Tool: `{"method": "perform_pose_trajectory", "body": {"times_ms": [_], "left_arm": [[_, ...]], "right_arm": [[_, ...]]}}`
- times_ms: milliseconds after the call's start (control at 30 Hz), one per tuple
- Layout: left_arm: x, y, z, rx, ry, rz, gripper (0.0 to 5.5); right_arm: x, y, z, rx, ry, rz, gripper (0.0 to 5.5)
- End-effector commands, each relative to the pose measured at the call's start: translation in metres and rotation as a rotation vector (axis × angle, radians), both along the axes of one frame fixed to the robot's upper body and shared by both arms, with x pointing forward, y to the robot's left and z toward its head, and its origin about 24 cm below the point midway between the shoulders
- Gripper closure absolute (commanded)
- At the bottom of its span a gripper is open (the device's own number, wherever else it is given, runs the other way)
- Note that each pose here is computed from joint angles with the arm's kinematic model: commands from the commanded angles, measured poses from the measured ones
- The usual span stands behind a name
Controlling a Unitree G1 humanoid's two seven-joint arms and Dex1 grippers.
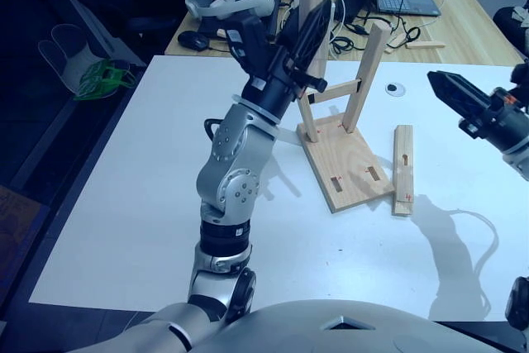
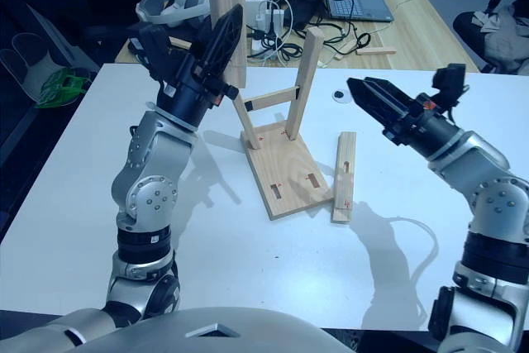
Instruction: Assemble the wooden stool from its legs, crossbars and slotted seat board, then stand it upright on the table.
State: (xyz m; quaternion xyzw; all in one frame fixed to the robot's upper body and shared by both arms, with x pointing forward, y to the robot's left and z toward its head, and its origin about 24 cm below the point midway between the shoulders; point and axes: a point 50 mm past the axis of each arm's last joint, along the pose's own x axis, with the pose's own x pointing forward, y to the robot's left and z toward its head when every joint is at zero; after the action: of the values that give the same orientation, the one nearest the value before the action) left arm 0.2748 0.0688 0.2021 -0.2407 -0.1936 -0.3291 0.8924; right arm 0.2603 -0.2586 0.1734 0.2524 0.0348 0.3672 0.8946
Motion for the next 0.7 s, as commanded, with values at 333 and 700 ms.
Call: {"method": "perform_pose_trajectory", "body": {"times_ms": [333, 700], "left_arm": [[0.004, -0.011, 0.010, 0.041, -0.070, -0.005, 4.47], [-0.014, -0.033, 0.012, -0.106, 0.046, -0.353, 4.47]], "right_arm": [[0.003, 0.042, 0.029, 0.029, -0.131, 0.157, 0.10], [0.004, 0.093, 0.025, 0.124, -0.131, 0.323, 0.10]]}}
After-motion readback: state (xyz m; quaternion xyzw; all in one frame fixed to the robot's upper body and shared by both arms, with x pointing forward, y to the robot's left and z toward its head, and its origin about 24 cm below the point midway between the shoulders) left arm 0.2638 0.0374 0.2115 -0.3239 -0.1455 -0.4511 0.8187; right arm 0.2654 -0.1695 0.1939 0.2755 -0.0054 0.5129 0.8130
